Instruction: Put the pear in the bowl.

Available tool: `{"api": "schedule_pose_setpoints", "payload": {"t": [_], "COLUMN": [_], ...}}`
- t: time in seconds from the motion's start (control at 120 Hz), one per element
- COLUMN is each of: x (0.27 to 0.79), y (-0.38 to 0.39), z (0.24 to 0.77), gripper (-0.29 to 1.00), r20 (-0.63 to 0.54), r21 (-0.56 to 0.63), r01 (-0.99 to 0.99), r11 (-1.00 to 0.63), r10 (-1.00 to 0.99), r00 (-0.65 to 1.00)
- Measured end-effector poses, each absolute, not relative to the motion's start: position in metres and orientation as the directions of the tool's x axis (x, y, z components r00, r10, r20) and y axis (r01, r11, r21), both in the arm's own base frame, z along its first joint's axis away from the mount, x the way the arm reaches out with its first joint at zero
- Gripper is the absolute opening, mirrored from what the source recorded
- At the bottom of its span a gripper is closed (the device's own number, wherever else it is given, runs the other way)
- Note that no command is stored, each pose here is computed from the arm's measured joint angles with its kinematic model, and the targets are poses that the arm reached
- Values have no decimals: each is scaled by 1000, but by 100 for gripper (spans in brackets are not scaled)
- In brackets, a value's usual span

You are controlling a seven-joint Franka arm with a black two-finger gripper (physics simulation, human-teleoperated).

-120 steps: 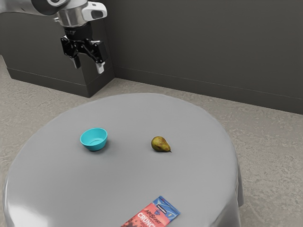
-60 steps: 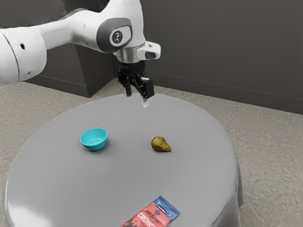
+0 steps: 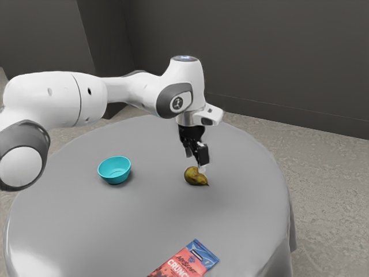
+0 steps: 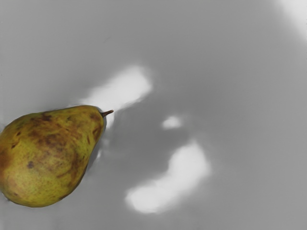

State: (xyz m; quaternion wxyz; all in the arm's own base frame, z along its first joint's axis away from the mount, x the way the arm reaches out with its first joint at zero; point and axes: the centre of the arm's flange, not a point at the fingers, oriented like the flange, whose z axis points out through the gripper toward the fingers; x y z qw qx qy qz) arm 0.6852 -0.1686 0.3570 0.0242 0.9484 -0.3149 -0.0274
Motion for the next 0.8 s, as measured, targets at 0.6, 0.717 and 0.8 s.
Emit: {"api": "schedule_pose_setpoints", "payload": {"t": [0.6, 0.717, 0.8], "x": [732, 732, 731], "y": [-107, -107, -107], "z": [286, 277, 268], "gripper": [70, 70, 70], "r20": [30, 38, 42], "r21": [101, 112, 119], "r01": [-866, -893, -907], "r11": [-490, -436, -403], "r10": [-868, -896, -911], "r00": [495, 442, 410]}}
